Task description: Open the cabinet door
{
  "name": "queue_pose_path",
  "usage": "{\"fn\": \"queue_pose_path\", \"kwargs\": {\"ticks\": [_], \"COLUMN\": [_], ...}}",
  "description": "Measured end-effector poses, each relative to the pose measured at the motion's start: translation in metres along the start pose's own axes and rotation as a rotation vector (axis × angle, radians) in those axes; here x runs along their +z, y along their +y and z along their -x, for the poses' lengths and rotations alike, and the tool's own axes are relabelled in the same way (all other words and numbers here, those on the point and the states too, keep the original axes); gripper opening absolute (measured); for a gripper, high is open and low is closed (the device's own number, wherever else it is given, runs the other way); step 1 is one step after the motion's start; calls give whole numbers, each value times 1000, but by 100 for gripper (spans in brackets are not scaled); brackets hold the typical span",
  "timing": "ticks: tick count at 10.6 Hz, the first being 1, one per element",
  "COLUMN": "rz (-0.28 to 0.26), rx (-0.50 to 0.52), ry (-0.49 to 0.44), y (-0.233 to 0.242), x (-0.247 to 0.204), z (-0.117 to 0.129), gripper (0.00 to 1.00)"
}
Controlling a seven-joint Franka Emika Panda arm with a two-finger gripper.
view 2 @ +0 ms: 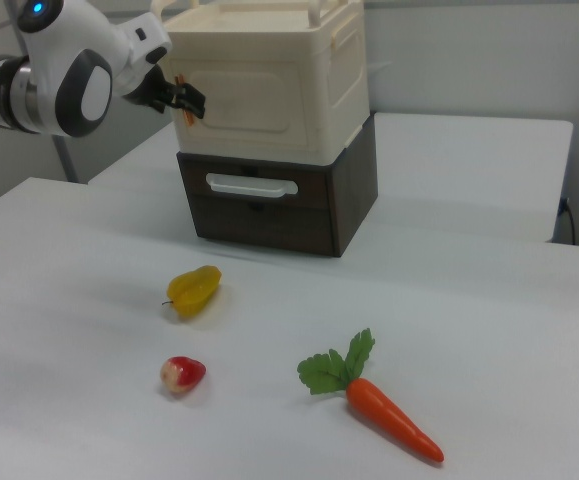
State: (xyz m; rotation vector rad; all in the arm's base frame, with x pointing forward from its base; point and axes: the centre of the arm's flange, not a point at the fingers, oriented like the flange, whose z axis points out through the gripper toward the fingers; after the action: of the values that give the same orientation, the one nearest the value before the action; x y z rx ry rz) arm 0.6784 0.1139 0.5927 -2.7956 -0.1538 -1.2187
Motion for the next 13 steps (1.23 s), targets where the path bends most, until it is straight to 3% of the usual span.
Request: {"fn": "queue_pose_path", "kwargs": {"ticks": [3,8,9,13], "rz": [-27,-33,-32,-30], "rx": [-34,-42,-42,-43], "ry": [66,153,161,192], "y": [-40,-57,-58,-57], "x": [31,54,54,58], "z": [-5,-22,-24,-25], "gripper": [83,74,66,52]}}
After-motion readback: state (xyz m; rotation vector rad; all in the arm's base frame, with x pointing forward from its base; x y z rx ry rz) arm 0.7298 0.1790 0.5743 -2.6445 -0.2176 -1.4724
